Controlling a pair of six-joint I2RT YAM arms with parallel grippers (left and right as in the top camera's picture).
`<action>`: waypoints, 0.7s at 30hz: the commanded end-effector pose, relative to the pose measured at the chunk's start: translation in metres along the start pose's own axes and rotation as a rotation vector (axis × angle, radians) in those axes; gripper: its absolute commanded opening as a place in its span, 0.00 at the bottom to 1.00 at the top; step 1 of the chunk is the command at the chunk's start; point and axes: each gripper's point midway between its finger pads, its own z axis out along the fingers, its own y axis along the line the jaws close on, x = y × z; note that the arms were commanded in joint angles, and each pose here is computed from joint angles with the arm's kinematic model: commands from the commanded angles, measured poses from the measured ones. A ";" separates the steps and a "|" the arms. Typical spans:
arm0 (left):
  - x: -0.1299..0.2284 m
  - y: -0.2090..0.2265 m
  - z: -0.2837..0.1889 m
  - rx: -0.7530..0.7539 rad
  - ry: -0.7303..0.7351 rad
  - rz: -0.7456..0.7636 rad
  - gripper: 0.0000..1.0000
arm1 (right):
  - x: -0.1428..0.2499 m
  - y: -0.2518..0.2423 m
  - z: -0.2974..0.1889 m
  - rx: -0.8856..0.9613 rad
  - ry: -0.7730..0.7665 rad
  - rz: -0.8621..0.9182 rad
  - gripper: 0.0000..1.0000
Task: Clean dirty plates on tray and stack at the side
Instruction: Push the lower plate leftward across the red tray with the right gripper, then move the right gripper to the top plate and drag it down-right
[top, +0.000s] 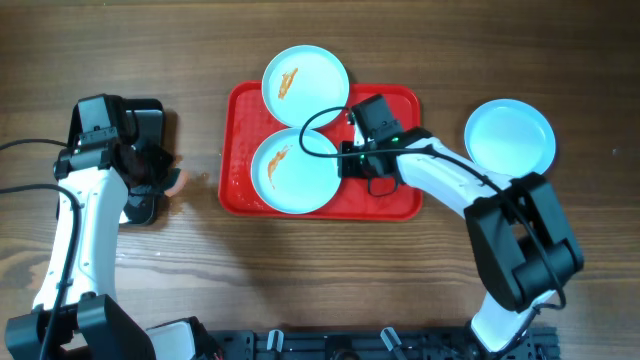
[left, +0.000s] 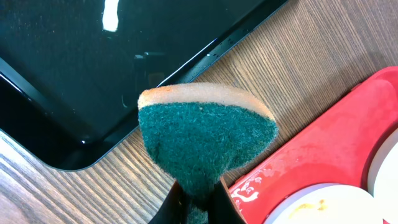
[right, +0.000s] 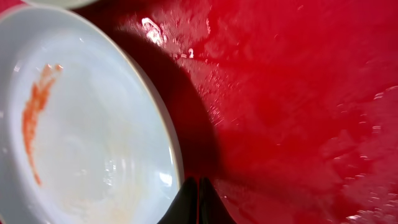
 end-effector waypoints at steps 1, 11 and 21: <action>-0.001 -0.001 -0.006 0.019 -0.013 0.015 0.04 | 0.011 -0.001 0.012 0.010 0.029 0.011 0.04; -0.001 -0.001 -0.006 0.020 -0.013 0.015 0.04 | 0.021 0.055 0.013 -0.183 0.052 -0.066 0.04; -0.001 0.000 -0.005 0.018 -0.011 0.015 0.04 | 0.013 0.085 -0.001 -0.233 0.028 -0.074 0.04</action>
